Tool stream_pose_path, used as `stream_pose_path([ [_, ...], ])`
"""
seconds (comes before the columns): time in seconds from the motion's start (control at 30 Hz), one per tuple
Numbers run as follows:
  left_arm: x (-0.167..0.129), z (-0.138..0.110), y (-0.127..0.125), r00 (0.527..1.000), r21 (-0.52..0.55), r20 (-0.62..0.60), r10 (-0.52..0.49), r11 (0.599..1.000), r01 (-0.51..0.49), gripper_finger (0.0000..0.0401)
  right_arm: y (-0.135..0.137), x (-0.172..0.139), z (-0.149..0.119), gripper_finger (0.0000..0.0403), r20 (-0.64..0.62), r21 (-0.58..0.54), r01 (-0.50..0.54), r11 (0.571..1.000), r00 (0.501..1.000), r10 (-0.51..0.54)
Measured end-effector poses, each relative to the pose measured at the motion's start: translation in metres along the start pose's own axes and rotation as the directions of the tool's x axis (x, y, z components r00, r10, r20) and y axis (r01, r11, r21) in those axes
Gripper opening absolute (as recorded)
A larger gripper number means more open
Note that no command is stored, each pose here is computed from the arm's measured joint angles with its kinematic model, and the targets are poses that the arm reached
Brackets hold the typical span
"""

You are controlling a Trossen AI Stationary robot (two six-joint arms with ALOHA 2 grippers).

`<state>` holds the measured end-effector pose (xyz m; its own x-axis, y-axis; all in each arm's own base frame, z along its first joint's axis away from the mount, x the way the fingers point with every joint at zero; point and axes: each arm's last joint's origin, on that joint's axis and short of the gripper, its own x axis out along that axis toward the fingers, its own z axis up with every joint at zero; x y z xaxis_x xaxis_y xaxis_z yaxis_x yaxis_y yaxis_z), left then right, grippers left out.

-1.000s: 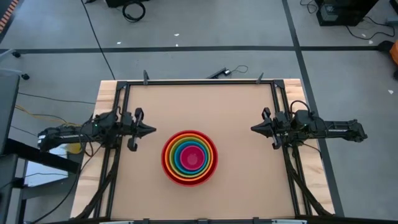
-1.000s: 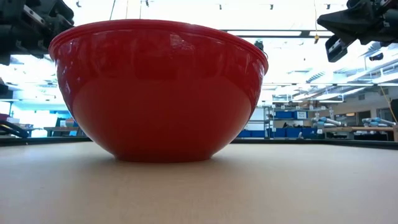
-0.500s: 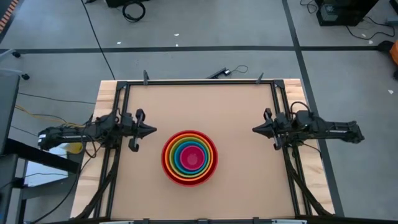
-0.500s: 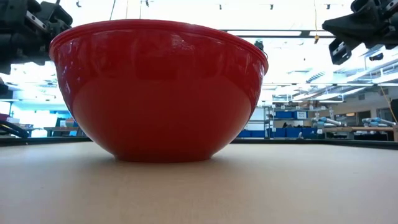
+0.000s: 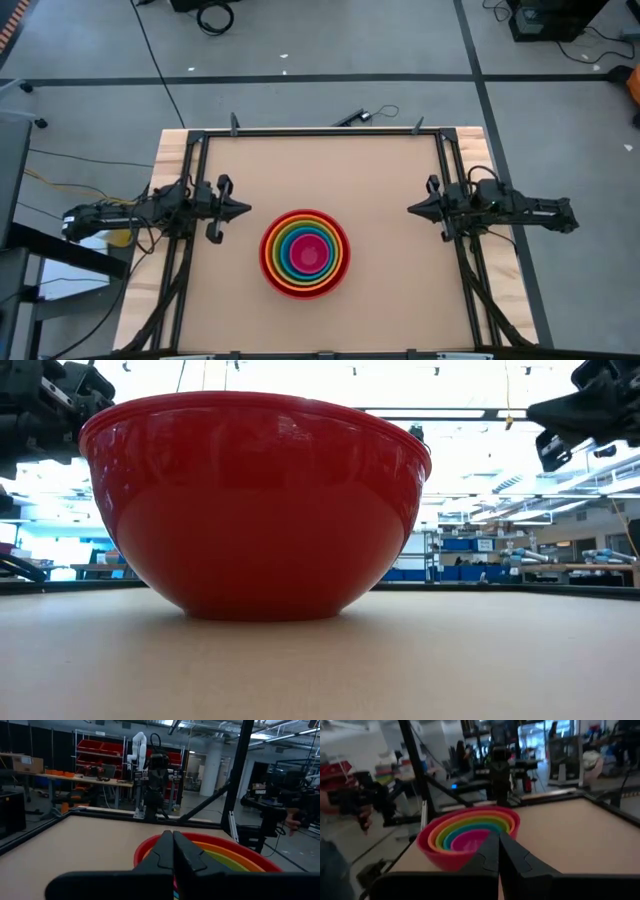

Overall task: Nest bowls inside each other
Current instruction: Return to Home Position

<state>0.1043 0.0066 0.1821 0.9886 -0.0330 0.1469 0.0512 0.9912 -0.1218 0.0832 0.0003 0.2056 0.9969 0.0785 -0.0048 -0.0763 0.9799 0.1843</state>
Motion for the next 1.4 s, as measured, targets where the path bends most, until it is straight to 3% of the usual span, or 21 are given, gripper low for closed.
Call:
stream_pose_path([
  [0.2,0.0,-0.002,-0.002,1.0,-0.006,-0.024,-0.019,1.0,0.019,0.0,-0.005,0.013,-0.027,0.0005,0.108,0.064,-0.069,0.996,0.992,0.062],
  [0.53,0.0,-0.003,-0.003,0.999,0.014,-0.031,-0.034,0.999,0.034,0.0,-0.005,0.013,-0.03,0.0005,0.073,0.063,-0.103,0.993,0.992,0.098],
  [0.77,0.0,-0.005,-0.003,0.998,0.06,-0.052,-0.031,0.998,0.034,0.0,-0.008,0.014,-0.031,0.001,0.074,0.065,-0.003,0.998,0.997,-0.002],
  [1.23,0.0,-0.01,-0.003,0.995,0.035,-0.098,-0.025,0.999,0.028,0.0,-0.01,0.016,-0.038,0.0019,0.0,0.031,0.029,0.999,1.0,-0.029],
  [1.4,0.0,-0.01,-0.003,0.995,0.035,-0.097,-0.025,0.999,0.028,0.0,-0.011,0.017,-0.04,0.002,-0.016,0.078,0.05,0.996,0.999,-0.049],
])
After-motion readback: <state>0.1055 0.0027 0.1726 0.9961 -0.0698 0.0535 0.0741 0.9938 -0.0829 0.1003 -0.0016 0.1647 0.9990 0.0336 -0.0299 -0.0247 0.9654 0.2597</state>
